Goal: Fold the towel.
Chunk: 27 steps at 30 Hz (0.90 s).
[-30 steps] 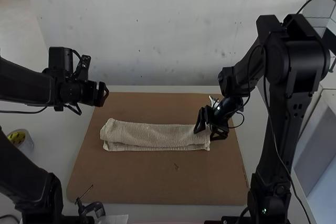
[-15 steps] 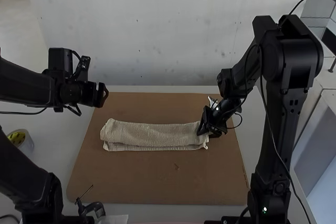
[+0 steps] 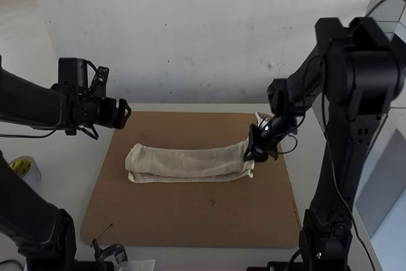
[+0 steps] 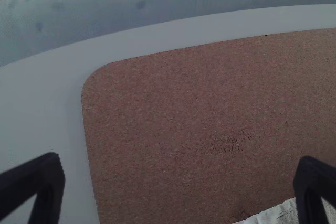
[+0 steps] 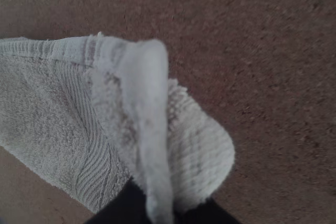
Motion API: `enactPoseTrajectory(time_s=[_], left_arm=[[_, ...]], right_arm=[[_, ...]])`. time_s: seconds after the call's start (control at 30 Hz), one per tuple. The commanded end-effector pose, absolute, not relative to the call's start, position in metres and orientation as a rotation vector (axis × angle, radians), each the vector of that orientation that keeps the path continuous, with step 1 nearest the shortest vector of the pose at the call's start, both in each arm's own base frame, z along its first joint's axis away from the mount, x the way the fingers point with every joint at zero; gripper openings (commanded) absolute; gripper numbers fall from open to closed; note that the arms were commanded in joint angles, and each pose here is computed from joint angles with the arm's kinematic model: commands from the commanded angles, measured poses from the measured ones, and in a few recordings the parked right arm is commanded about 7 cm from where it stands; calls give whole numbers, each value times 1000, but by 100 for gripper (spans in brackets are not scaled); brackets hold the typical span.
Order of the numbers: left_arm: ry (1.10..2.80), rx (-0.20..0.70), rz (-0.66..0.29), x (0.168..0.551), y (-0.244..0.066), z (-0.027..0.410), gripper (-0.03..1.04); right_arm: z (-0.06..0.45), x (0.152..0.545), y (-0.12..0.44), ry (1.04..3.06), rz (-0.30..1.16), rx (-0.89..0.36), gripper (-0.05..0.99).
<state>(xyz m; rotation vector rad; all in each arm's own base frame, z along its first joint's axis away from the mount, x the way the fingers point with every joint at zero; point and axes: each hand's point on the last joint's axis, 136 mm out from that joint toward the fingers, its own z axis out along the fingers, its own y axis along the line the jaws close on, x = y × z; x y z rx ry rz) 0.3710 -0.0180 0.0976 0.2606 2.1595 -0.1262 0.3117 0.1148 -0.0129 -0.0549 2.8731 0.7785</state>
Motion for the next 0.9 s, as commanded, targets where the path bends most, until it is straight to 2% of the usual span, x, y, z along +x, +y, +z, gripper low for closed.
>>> enactPoseTrajectory(time_s=[0.0, 0.4, 0.87], left_arm=[[2167, 267, -136, 371, -17, 91, 97], [2161, 266, -136, 374, -16, 92, 97], [2155, 262, -138, 376, -20, 96, 97]], right_arm=[[4, 322, 98, 2810, 767, -9, 3], [29, 333, 47, 2736, 737, 87, 3], [33, 340, -28, 2672, 683, 216, 3]])
